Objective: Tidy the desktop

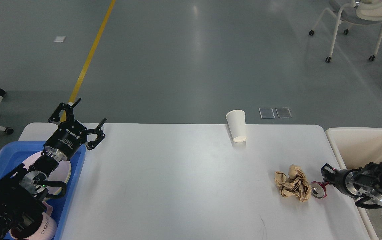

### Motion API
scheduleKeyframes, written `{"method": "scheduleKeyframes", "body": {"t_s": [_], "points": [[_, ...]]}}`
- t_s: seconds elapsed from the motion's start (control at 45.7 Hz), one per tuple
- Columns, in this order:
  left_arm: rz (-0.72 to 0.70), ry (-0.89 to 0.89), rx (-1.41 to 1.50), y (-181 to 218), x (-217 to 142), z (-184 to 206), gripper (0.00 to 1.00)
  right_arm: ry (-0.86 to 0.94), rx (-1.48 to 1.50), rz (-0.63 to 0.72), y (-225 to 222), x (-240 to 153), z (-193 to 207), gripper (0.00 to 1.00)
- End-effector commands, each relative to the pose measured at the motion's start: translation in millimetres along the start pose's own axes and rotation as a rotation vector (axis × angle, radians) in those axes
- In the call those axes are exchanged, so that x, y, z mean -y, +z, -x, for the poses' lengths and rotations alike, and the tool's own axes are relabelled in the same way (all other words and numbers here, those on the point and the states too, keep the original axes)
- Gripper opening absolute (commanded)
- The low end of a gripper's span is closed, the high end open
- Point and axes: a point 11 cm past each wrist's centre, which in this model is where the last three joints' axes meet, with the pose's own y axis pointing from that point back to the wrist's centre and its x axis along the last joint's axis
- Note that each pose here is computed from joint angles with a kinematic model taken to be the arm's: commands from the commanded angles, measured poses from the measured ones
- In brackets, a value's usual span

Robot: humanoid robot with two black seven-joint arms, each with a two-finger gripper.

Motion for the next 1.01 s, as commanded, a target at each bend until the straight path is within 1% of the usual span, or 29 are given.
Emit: {"method": "scheduleKeyframes", "body": {"t_s": [0.0,0.044,0.088,0.131,0.197,0.329,0.35,0.394,0.46,0.482,0.591,0.657,0.723,0.876,0.92,0.986], "points": [[0.001,0.0,0.0,0,0,0,1.0,-0.006,-0.003,-0.017,-6,-2,-4,0.0],[0.001,0.0,0.0,0,0,0,1.0,-0.021,-0.011,-0.023,-7,-3,-3,0.0],[0.001,0.0,0.0,0,0,0,1.0,-0.018,-0.021,-0.045,-17,-9,-15,0.0],[0.001,0.0,0.0,0,0,0,1.0,-0.01,-0.023,-0.067,-25,-18,-33,0.0],[0.001,-0.001,-0.001,0,0,0,1.0,-0.009,-0.037,-0.067,-21,-37,-65,0.0],[0.0,0.0,0.0,0,0,0,1.0,-0.021,-0.113,-0.103,-36,-86,-119,0.0],[0.001,0.0,0.0,0,0,0,1.0,-0.012,-0.148,-0.109,-41,-113,-144,0.0],[0.001,0.0,0.0,0,0,0,1.0,-0.011,-0.175,-0.114,-45,-138,-163,0.0],[0.0,0.0,0.0,0,0,0,1.0,-0.01,-0.226,-0.153,-63,-183,-189,0.0],[0.001,0.0,0.0,0,0,0,1.0,-0.021,-0.263,-0.187,-77,-217,-204,0.0],[0.001,0.0,0.0,0,0,0,1.0,0.003,-0.369,-0.273,-113,-306,-234,0.0],[0.001,0.0,0.0,0,0,0,1.0,0.034,-0.426,-0.283,-125,-337,-243,0.0],[0.001,0.0,0.0,0,0,0,1.0,0.057,-0.469,-0.259,-126,-348,-248,0.0],[0.001,0.0,0.0,0,0,0,1.0,0.076,-0.502,-0.188,-114,-342,-253,0.0],[0.001,0.0,0.0,0,0,0,1.0,0.084,-0.491,-0.159,-104,-336,-256,0.0],[0.001,0.0,0.0,0,0,0,1.0,0.125,-0.446,-0.093,-72,-320,-268,0.0]]}}
